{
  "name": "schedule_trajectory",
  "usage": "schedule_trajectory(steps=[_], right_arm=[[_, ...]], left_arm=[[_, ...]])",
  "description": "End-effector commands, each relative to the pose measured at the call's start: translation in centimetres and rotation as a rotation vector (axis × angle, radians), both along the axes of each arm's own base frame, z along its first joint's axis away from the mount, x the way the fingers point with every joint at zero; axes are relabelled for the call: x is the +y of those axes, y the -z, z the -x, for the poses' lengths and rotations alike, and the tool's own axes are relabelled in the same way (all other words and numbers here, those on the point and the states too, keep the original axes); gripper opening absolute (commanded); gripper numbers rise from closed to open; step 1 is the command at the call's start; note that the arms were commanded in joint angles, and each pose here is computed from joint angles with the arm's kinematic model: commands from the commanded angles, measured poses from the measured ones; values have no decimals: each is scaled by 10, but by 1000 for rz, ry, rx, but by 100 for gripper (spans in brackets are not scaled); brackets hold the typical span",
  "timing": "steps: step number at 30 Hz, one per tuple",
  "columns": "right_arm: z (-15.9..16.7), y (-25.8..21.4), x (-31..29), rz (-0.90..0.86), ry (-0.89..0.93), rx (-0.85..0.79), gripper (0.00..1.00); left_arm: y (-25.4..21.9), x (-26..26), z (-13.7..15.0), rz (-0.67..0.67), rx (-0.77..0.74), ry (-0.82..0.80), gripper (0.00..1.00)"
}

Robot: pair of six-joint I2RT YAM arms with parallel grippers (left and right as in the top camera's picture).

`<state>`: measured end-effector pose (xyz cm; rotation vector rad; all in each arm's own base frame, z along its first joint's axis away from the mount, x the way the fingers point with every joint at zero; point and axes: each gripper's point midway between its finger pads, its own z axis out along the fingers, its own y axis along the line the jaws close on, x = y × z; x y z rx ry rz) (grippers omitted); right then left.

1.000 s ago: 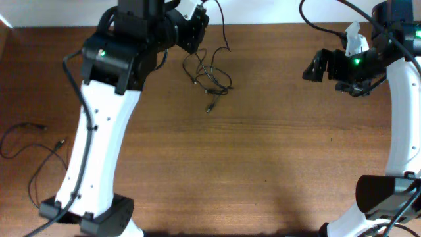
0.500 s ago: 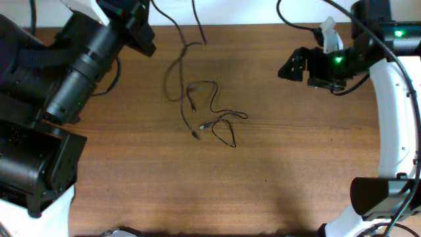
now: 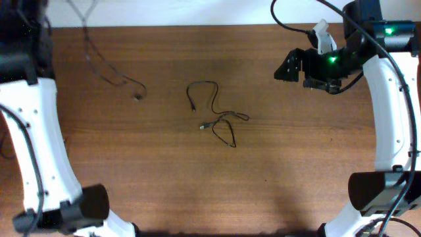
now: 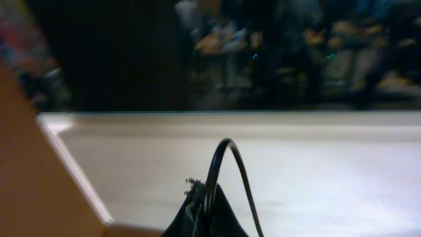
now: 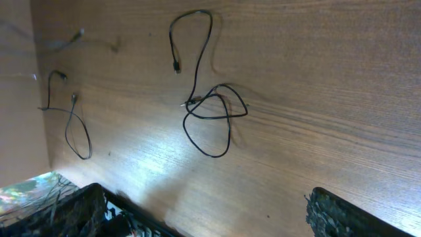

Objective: Untangle cables

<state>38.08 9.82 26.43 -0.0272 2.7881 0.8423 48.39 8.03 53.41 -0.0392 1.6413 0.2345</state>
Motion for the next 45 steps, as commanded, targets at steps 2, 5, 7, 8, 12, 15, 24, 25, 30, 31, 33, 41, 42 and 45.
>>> schedule_trajectory(steps=[2, 5, 7, 8, 12, 15, 24, 25, 30, 31, 33, 41, 42, 45], right_arm=[[1, 1, 3, -5, -18, -1, 99], [0, 3, 0, 15, -10, 1, 99], [3, 4, 0, 15, -10, 13, 99], [6, 5, -1, 16, -10, 27, 99], [14, 9, -5, 48, -6, 65, 99], [14, 10, -6, 54, -5, 67, 99], [14, 11, -9, 69, -2, 67, 99], [14, 11, -9, 69, -2, 67, 99], [14, 11, -9, 69, -2, 67, 99], [14, 11, -9, 68, -1, 67, 99], [13, 11, -8, 68, -1, 63, 99], [5, 19, -28, 186, 32, 36, 99], [4, 19, -29, 192, 33, 36, 99], [5, 19, -29, 192, 33, 40, 99]], left_arm=[[-25, 95, -8, -67, -163, -168, 0], [-1, 126, -10, -52, -96, -221, 0], [75, 141, -29, 10, 127, -248, 0], [125, 150, -40, 43, 258, -265, 0], [285, 195, -42, 241, 602, -512, 0], [379, 223, -1, 506, 755, -789, 0], [424, 219, 64, 628, 1001, -936, 100], [399, 218, 64, 629, 948, -927, 99], [211, 167, 83, 662, 563, -685, 99], [180, 147, 94, 635, 516, -639, 99], [153, 101, 106, 590, 515, -546, 99], [282, -201, 82, 529, 1011, 254, 99], [305, -215, 84, 581, 1047, 265, 99], [379, -252, 96, 746, 1113, 173, 99]])
